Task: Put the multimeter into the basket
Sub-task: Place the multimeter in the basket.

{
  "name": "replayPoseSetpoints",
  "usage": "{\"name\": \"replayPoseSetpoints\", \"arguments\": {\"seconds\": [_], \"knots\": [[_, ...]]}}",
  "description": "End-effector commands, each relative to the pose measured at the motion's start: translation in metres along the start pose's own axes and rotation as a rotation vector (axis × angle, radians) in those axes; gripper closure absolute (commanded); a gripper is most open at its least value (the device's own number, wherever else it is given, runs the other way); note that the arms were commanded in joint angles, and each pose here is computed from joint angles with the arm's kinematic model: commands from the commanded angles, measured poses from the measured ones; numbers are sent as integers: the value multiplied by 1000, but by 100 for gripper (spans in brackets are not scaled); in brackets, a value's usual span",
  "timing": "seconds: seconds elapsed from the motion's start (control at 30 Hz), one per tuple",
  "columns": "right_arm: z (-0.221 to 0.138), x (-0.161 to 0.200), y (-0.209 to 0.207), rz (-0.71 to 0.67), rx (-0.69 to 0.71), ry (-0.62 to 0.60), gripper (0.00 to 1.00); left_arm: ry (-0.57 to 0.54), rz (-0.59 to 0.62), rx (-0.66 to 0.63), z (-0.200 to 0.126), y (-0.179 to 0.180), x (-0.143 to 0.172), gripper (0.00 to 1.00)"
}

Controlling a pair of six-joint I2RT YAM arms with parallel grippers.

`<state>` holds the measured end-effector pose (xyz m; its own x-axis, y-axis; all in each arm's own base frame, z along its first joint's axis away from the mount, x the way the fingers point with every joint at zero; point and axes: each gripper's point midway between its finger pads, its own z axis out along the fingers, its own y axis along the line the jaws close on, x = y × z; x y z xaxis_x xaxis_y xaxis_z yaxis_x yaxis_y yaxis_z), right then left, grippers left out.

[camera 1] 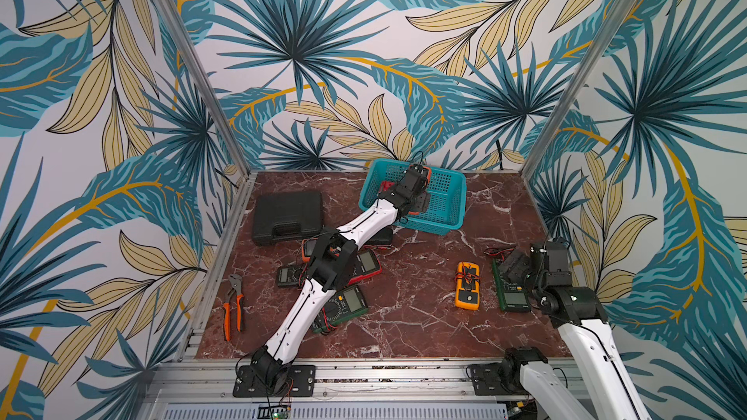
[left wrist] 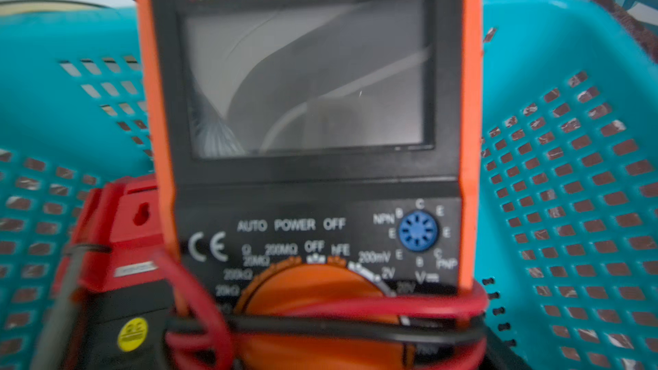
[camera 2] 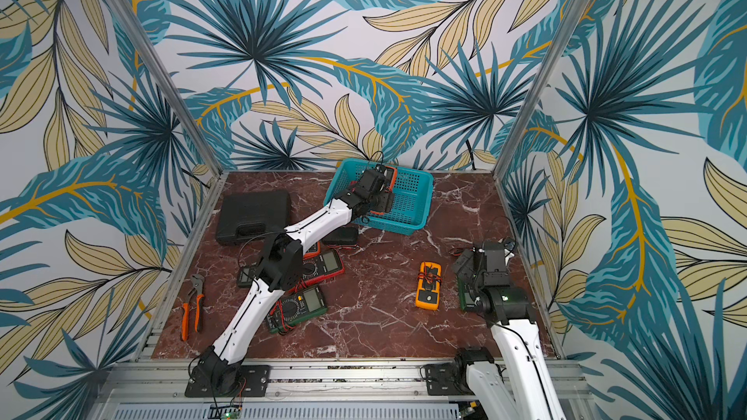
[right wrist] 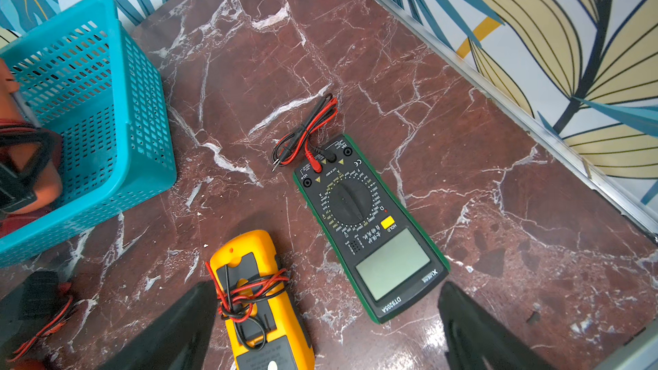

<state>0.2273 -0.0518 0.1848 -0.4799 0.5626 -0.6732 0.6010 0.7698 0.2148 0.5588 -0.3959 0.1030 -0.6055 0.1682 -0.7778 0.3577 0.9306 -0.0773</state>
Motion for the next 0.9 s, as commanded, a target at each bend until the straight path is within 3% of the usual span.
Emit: {"name": "replayPoseSetpoints", "arguments": {"seconds": [0.0,0.13,0.27,0.47,0.6,0.87], "knots": [[6,12,-5,1,18,36,1,-121,-60,50,-20,-11,-48,100],[6,13,-4,3,15,40,1,-85,-68,35,-12,-9,-34,95],[7,13,-3,8,10,42,0,-43,-71,-10,-6,0,-20,81],[7,12,-1,5,7,42,0,1,-57,-50,1,8,-4,41],[7,11,-1,5,8,39,0,10,-45,-55,3,8,0,33],[7,9,0,3,11,39,1,30,-39,-55,4,8,7,0]]}}
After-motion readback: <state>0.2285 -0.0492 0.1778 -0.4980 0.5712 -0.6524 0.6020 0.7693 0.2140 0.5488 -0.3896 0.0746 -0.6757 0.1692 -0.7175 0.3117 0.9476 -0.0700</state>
